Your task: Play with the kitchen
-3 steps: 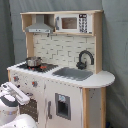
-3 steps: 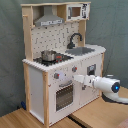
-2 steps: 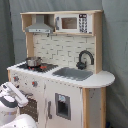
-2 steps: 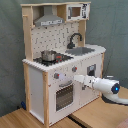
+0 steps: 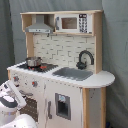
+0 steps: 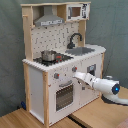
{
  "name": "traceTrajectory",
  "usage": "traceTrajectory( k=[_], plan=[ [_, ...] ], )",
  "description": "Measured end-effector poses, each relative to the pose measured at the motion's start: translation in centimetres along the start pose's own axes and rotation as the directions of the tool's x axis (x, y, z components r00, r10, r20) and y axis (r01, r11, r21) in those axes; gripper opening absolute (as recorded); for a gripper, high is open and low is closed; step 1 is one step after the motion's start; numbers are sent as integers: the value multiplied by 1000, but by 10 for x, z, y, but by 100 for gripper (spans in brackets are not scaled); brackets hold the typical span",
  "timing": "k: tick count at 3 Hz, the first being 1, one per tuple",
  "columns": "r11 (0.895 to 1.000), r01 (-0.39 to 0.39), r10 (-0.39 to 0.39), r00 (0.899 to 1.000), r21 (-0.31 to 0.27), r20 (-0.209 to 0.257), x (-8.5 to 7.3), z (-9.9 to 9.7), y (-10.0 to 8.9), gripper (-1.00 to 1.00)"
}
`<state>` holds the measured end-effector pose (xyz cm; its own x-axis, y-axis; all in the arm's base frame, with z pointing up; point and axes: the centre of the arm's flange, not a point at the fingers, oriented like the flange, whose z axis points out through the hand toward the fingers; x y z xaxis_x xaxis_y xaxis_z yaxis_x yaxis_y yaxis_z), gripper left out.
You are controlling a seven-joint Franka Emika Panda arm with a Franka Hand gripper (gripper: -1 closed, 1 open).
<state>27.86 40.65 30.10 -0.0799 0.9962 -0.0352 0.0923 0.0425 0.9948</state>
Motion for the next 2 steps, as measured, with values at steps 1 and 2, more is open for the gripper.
traceTrajectory(
  k=[1,2],
  plan=[
    [992,-123,123,992,-2,-12,2,-1,0,100],
    [972,-235,235,972,-2,-23,7,-2,-1,100]
  ],
)
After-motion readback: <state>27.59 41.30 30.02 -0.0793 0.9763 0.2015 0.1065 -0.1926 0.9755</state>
